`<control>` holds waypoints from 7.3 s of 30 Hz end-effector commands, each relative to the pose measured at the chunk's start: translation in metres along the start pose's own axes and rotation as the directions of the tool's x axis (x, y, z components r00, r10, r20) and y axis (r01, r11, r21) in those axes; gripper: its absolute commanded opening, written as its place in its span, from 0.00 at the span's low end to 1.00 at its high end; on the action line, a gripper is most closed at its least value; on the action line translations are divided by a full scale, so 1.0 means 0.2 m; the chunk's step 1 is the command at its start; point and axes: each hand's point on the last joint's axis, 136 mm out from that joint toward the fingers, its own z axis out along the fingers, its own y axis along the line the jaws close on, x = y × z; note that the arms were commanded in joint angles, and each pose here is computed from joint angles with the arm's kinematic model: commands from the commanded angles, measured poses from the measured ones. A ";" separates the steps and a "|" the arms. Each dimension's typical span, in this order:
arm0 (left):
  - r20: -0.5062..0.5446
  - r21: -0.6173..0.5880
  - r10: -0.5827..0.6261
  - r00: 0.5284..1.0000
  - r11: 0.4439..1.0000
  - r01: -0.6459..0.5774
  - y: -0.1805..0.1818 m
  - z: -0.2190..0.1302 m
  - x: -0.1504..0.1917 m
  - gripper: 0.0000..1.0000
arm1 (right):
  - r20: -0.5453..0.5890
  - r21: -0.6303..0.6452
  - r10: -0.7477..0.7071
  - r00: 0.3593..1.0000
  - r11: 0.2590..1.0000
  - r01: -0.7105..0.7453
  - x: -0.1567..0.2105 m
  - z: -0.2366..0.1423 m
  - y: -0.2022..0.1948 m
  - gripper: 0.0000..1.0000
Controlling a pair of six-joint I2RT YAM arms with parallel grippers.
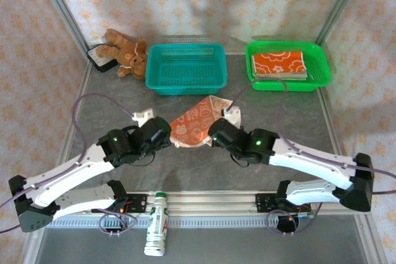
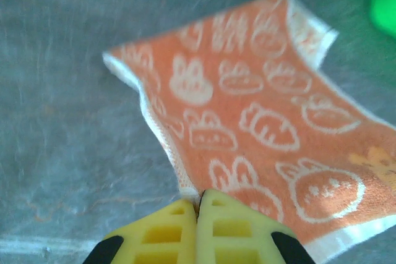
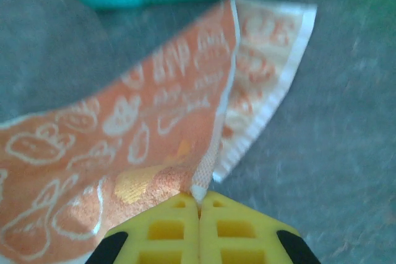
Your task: Fold and stack the towels
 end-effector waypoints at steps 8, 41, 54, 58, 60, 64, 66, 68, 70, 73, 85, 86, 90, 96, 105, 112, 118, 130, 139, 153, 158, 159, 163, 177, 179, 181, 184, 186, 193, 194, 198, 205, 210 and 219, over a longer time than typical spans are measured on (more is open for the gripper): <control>0.308 0.003 0.147 0.940 0.988 -0.155 -0.31 -0.35 -0.72 0.00 | 0.434 0.027 -0.038 0.900 0.999 0.030 -0.89 -0.35 -0.03 0.00; 0.321 0.403 0.043 0.946 0.898 -0.177 -0.55 -0.97 -0.74 0.00 | 0.503 -0.360 0.141 0.853 0.931 0.058 -1.02 -1.02 -0.02 0.00; 0.224 0.164 0.115 0.968 0.974 -0.154 -0.42 -0.54 -0.76 0.00 | 0.384 -0.139 0.125 0.915 0.987 -0.076 -0.97 -0.58 -0.08 0.00; 0.187 0.110 0.138 0.973 0.981 -0.161 -0.42 -0.29 -0.84 0.00 | 0.331 -0.106 0.117 0.936 0.991 -0.087 -1.03 -0.29 -0.07 0.00; 0.165 0.102 0.144 0.976 0.982 -0.162 -0.42 -0.15 -0.88 0.00 | 0.302 -0.069 0.105 0.947 0.994 -0.088 -1.05 -0.15 -0.10 0.00; 0.141 0.064 0.160 0.977 0.983 -0.170 -0.42 0.09 -0.94 0.00 | 0.262 -0.024 0.086 0.961 0.996 -0.082 -1.08 0.13 -0.16 0.00; 0.127 0.058 0.172 0.977 0.982 -0.181 -0.43 0.19 -0.94 0.00 | 0.247 -0.003 0.071 0.966 0.997 -0.072 -1.07 0.24 -0.19 0.00; 0.106 0.035 0.201 0.974 0.978 -0.206 -0.41 0.29 -0.92 0.00 | 0.210 0.005 0.080 0.974 0.997 -0.083 -1.03 0.33 -0.23 0.00; 0.069 0.016 0.210 0.975 0.977 -0.212 -0.39 0.36 -0.88 0.00 | 0.184 0.010 0.086 0.979 0.996 -0.089 -0.98 0.39 -0.26 0.00; 0.013 -0.003 0.198 0.980 0.980 -0.198 -0.33 0.44 -0.79 0.00 | 0.145 0.015 0.082 0.986 0.996 -0.085 -0.89 0.44 -0.28 0.00; -0.108 -0.003 0.076 0.991 0.997 -0.077 -0.09 0.52 -0.43 0.00 | -0.007 0.016 0.133 0.991 0.991 -0.132 -0.47 0.47 -0.40 0.00; -0.113 -0.004 0.069 0.991 0.998 -0.070 -0.08 0.52 -0.41 0.00 | -0.018 0.016 0.138 0.990 0.990 -0.138 -0.44 0.47 -0.41 0.00; -0.132 -0.005 0.041 0.990 0.999 -0.042 -0.03 0.51 -0.30 0.00 | -0.069 0.011 0.155 0.985 0.988 -0.155 -0.30 0.47 -0.44 0.00; -0.164 -0.042 0.014 0.986 0.999 -0.021 0.05 0.53 -0.12 0.00 | -0.125 0.019 0.147 0.981 0.989 -0.146 -0.13 0.44 -0.45 0.00; -0.213 -0.060 -0.017 0.977 0.998 0.005 0.13 0.55 0.11 0.00 | -0.207 0.046 0.139 0.968 0.990 -0.133 0.12 0.42 -0.47 0.00; -0.247 -0.107 -0.038 0.968 0.994 0.012 0.22 0.54 0.24 0.00 | -0.247 0.059 0.162 0.955 0.987 -0.152 0.28 0.37 -0.52 0.00; -0.267 -0.121 -0.060 0.962 0.992 0.028 0.26 0.56 0.34 0.00 | -0.310 0.075 0.198 0.930 0.980 -0.184 0.43 0.37 -0.56 0.00; -0.299 -0.140 -0.057 0.953 0.990 0.015 0.28 0.60 0.50 0.00 | -0.391 0.103 0.207 0.897 0.978 -0.180 0.60 0.40 -0.57 0.00; -0.327 -0.149 -0.037 0.944 0.989 -0.013 0.26 0.66 0.58 0.00 | -0.437 0.130 0.188 0.880 0.981 -0.145 0.69 0.45 -0.57 0.00; -0.321 -0.118 -0.018 0.947 0.993 -0.021 0.16 0.58 0.53 0.00 | -0.419 0.138 0.174 0.891 0.982 -0.127 0.60 0.37 -0.56 0.00; -0.319 -0.083 -0.011 0.948 0.996 -0.017 0.12 0.54 0.52 0.00 | -0.414 0.137 0.176 0.893 0.982 -0.130 0.60 0.34 -0.57 0.00; -0.325 -0.081 -0.007 0.946 0.997 -0.020 0.11 0.54 0.53 0.00 | -0.419 0.143 0.176 0.891 0.982 -0.127 0.61 0.34 -0.58 0.00; -0.357 -0.078 0.003 0.934 0.996 -0.033 0.11 0.56 0.60 0.00 | -0.435 0.165 0.177 0.883 0.980 -0.115 0.65 0.35 -0.61 0.00; -0.411 -0.097 0.024 0.911 0.993 -0.070 0.16 0.60 0.73 0.46 | -0.480 0.216 0.192 0.856 0.972 -0.096 0.72 0.32 -0.67 0.41; -0.410 -0.102 0.030 0.912 0.992 -0.078 0.17 0.58 0.72 0.58 | -0.475 0.216 0.187 0.860 0.972 -0.092 0.70 0.30 -0.66 0.47; -0.395 -0.105 0.038 0.918 0.991 -0.087 0.18 0.56 0.69 0.65 | -0.466 0.216 0.178 0.866 0.973 -0.084 0.67 0.29 -0.66 0.48; -0.366 -0.113 0.071 0.928 0.986 -0.121 0.19 0.53 0.64 0.67 | -0.450 0.215 0.160 0.879 0.974 -0.068 0.62 0.30 -0.64 0.46; -0.355 -0.118 0.098 0.930 0.982 -0.148 0.18 0.53 0.59 0.66 | -0.445 0.208 0.150 0.883 0.976 -0.061 0.60 0.33 -0.63 0.44; -0.331 -0.106 0.100 0.938 0.984 -0.142 0.13 0.62 0.41 0.40 | -0.412 0.186 0.123 0.903 0.981 -0.049 0.49 0.46 -0.54 0.23; -0.330 -0.091 0.091 0.940 0.988 -0.127 0.10 0.65 0.39 0.37 | -0.414 0.168 0.121 0.902 0.984 -0.055 0.47 0.49 -0.51 0.21; -0.331 -0.071 0.102 0.938 0.989 -0.133 0.02 0.76 0.35 0.25 | -0.435 0.157 0.093 0.895 0.987 -0.026 0.44 0.63 -0.44 0.11; -0.404 -0.154 0.119 0.907 0.969 -0.195 0.10 0.90 0.45 0.12 | -0.479 0.133 0.087 0.873 0.991 -0.025 0.49 0.73 -0.38 0.12; -0.448 -0.228 0.140 0.883 0.937 -0.264 0.27 0.87 0.51 0.12 | -0.502 0.145 0.136 0.854 0.987 -0.071 0.62 0.68 -0.39 0.11; -0.462 -0.218 0.105 0.881 0.949 -0.228 0.38 0.73 0.60 0.13 | -0.488 0.155 0.157 0.859 0.984 -0.092 0.77 0.54 -0.36 0.11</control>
